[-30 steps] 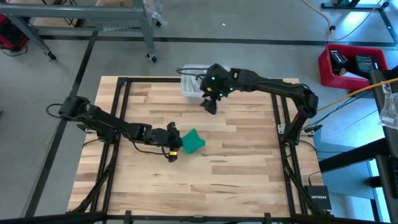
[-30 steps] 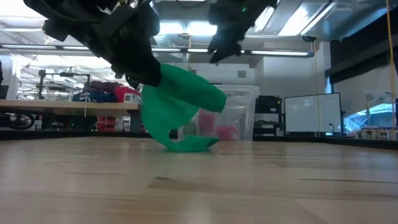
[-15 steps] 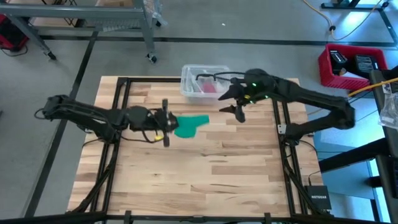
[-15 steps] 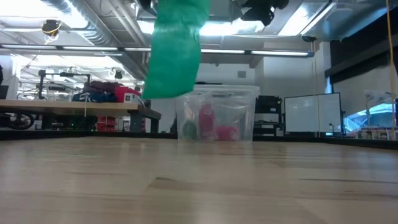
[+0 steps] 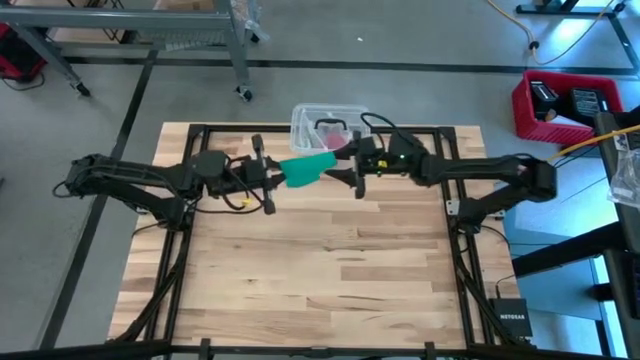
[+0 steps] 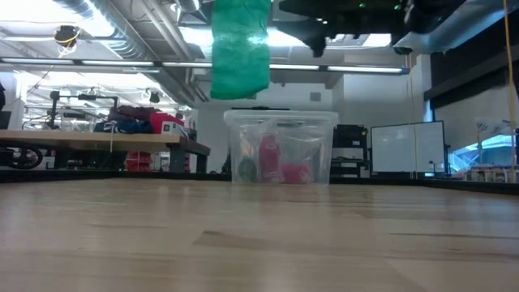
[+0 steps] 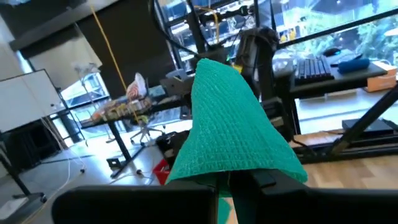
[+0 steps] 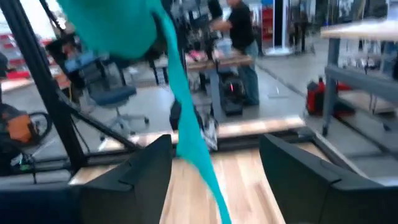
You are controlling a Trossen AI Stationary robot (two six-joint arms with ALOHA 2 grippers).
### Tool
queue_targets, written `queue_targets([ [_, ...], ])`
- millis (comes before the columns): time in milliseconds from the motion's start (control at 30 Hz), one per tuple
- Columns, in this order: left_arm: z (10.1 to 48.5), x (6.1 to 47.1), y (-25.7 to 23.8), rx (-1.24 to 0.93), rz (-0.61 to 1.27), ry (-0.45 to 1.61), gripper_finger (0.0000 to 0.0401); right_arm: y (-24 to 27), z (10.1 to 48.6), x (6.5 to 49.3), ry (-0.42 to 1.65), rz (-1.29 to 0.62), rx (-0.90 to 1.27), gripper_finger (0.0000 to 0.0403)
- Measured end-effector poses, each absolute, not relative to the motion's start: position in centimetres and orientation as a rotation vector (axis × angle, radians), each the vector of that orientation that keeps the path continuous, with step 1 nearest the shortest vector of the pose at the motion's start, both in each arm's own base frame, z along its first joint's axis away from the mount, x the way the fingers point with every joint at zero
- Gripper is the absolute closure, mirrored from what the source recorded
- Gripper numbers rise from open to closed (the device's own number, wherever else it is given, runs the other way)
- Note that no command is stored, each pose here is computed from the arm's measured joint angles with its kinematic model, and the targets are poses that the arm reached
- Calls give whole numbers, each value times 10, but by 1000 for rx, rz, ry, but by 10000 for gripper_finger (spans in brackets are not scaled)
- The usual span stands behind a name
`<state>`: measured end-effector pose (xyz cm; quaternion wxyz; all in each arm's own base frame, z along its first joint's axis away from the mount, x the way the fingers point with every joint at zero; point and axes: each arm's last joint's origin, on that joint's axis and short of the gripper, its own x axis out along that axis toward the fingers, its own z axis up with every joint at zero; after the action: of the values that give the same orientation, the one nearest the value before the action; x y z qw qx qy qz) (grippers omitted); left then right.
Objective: Roll bandage
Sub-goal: Roll the green bandage
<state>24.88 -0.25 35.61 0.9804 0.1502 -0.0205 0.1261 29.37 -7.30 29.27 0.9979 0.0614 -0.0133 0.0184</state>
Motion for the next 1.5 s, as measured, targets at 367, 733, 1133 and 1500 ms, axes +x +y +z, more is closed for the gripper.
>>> queue_targets([
  [367,354,250,-3,283,249,-33,388,-73,291,316,-154,81,71,157],
  [733,351,254,-7,263,230,-22,388,-73,307,338,-128,100,-79,297],
  [1133,340,254,-22,170,51,62,388,-71,362,292,-221,-107,-493,397],
  [1500,323,261,-23,126,-33,180,388,-68,381,283,-235,-126,-584,397],
])
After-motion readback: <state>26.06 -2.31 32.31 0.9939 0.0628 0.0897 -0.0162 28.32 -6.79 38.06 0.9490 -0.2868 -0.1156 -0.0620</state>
